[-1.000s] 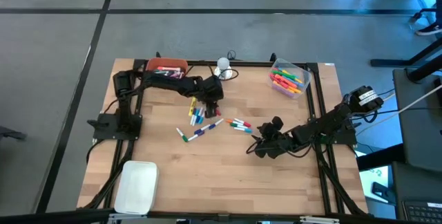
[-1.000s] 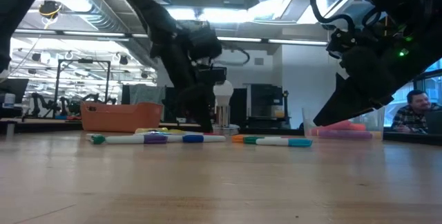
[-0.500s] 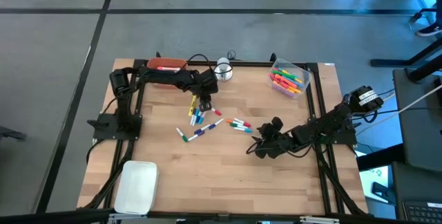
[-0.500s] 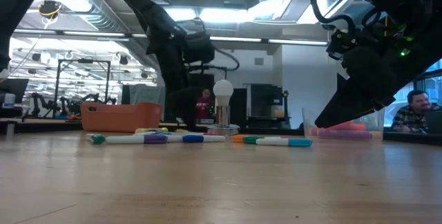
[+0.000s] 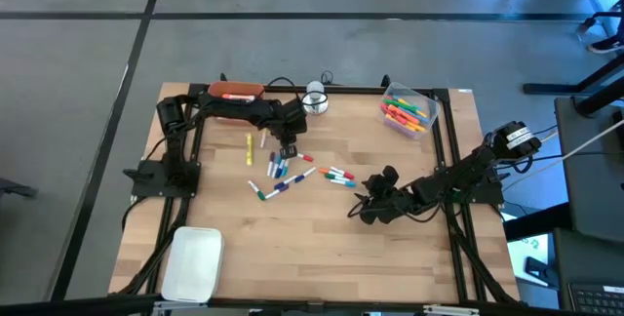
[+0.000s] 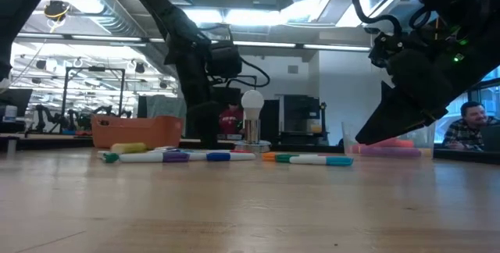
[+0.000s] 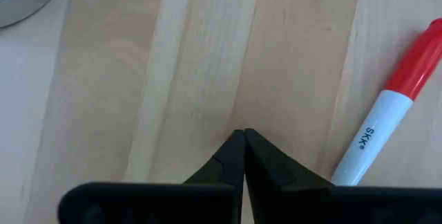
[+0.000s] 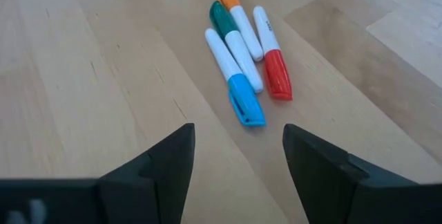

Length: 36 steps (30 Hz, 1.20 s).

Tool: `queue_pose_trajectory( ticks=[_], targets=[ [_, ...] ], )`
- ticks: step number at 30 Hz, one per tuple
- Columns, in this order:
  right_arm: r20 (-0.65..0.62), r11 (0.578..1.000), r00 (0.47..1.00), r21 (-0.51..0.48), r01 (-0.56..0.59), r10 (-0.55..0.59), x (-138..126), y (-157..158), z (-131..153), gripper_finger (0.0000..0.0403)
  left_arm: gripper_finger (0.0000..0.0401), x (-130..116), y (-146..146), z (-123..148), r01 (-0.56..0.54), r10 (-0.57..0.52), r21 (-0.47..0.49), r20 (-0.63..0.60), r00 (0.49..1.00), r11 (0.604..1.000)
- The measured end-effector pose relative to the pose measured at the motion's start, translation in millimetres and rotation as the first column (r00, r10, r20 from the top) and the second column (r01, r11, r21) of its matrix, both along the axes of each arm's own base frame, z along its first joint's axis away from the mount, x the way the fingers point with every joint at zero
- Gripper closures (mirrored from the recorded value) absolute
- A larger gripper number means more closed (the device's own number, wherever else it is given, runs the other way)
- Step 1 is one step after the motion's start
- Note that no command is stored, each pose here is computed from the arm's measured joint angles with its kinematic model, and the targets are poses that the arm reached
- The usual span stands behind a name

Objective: Pick & Place Markers
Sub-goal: Put the small yellow highlighter pen into the white bin

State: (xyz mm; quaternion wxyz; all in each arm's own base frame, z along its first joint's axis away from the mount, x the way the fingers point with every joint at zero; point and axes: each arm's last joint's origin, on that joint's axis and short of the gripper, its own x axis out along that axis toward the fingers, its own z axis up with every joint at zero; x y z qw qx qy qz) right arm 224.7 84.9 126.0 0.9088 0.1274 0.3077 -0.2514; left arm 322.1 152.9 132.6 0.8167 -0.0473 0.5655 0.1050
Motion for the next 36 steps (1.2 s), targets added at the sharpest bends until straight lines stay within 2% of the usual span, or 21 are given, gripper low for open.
queue_pose_trajectory(
  ticks=[6,10,13,15,17,21,26,31,33,36],
  targets=[
    [0.0,1.0,1.0,0.0,-0.001,0.001,0,0,0,0.0183,0.0399,-4,-11,10,-0.043,0.044,0.033,-0.043,0.998,0.999],
    [0.003,1.0,1.0,0.002,-0.004,0.004,0,0,0,0.0183,0.0394,-15,-22,33,-0.15,0.158,0.087,-0.098,0.983,0.985],
    [0.003,1.0,1.0,0.007,-0.007,0.007,0,0,0,0.0183,0.0384,-30,-32,45,-0.282,0.309,0.174,-0.149,0.939,0.943],
    [0.001,1.0,1.0,0.012,-0.011,0.011,1,1,0,0.0183,0.0372,-38,-38,51,-0.366,0.401,0.244,-0.11,0.91,0.898],
    [0.005,1.0,1.0,0.019,-0.019,0.019,1,2,1,0.0183,0.0352,-45,-44,50,-0.438,0.467,0.272,-0.049,0.883,0.857],
    [0.005,0.999,0.999,0.019,-0.036,0.036,0,5,1,0.0183,0.0299,-53,-53,30,-0.545,0.546,0.219,0.062,0.836,0.81],
    [0.007,0.999,0.999,0.011,-0.051,0.051,0,6,1,0.0183,0.0247,-60,-55,11,-0.665,0.644,0.144,0.168,0.746,0.733],
    [0.01,0.999,0.999,0.012,-0.051,0.051,0,6,1,0.0183,0.0249,-67,-55,4,-0.724,0.702,0.162,0.18,0.689,0.67],
    [0.013,0.999,0.999,0.014,-0.052,0.052,1,6,2,0.0183,0.026,-68,-57,3,-0.732,0.708,0.172,0.186,0.681,0.659],
    [0.016,0.998,0.999,0.016,-0.053,0.052,1,6,2,0.0183,0.0272,-67,-63,2,-0.728,0.702,0.177,0.194,0.685,0.662]
  ],
)
